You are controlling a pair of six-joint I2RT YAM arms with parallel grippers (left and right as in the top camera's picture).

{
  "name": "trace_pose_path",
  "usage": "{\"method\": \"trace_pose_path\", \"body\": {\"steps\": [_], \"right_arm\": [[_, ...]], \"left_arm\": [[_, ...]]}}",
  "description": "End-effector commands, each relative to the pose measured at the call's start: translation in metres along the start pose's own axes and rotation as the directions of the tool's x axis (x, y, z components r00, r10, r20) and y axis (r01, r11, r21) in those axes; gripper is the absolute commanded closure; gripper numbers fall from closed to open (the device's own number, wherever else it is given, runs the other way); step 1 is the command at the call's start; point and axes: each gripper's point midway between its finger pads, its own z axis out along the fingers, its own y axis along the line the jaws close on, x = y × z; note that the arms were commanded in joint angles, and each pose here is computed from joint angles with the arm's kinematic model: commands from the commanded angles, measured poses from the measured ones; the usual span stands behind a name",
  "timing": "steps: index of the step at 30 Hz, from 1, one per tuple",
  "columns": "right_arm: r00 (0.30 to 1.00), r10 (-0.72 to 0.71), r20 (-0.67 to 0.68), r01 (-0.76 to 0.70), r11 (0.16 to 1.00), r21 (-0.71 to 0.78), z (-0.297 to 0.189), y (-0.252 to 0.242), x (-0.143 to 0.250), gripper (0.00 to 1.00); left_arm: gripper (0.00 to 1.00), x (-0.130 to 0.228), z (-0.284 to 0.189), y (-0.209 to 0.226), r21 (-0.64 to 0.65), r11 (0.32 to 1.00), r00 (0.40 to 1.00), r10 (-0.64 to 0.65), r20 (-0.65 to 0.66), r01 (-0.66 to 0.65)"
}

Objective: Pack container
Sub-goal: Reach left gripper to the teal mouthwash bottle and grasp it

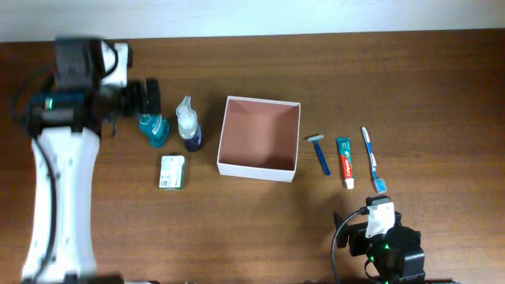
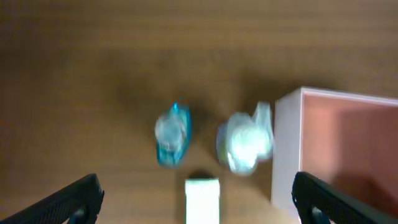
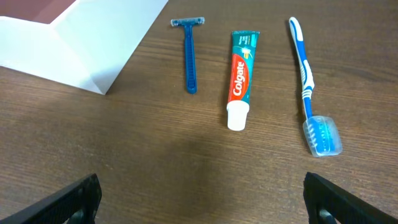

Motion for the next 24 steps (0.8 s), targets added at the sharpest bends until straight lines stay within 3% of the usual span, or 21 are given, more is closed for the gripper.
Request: {"method": "trace_pose_path", "body": {"steps": [1, 9, 14, 18, 20, 24], "right_arm": [[1.000, -0.003, -0.002, 0.003, 1.000, 0.004, 0.001, -0.001, 0.002, 0.01], [1.000, -0.003, -0.002, 0.003, 1.000, 0.004, 0.001, -0.001, 0.002, 0.01], [1.000, -0.003, -0.002, 0.003, 1.000, 0.004, 0.001, -0.001, 0.002, 0.01], [1.000, -0.003, -0.002, 0.003, 1.000, 0.004, 0.001, -0.001, 0.002, 0.01], [1.000, -0.003, -0.002, 0.003, 1.000, 0.004, 0.001, -0.001, 0.002, 0.01], [1.000, -0.003, -0.002, 0.003, 1.000, 0.004, 0.001, -0.001, 0.002, 0.01]], "left_arm": [[0.01, -0.014, 0.028, 0.006, -0.008, 0.999, 0.998, 0.039, -0.038, -0.040], [0.01, 0.011, 0.087, 0.019, -0.001, 0.999, 0.980, 0.052, -0.191, -0.053], [0.18, 0.036, 0.122, 0.023, 0.011, 0.999, 0.951, 0.054, -0.304, -0.053], [0.22, 0.048, 0.138, 0.024, 0.017, 0.999, 0.934, 0.050, -0.354, -0.047], [0.32, 0.056, 0.145, 0.025, 0.019, 0.999, 0.922, 0.047, -0.384, -0.043], [0.38, 0.055, 0.149, 0.027, 0.011, 0.999, 0.924, 0.048, -0.380, -0.047]]}}
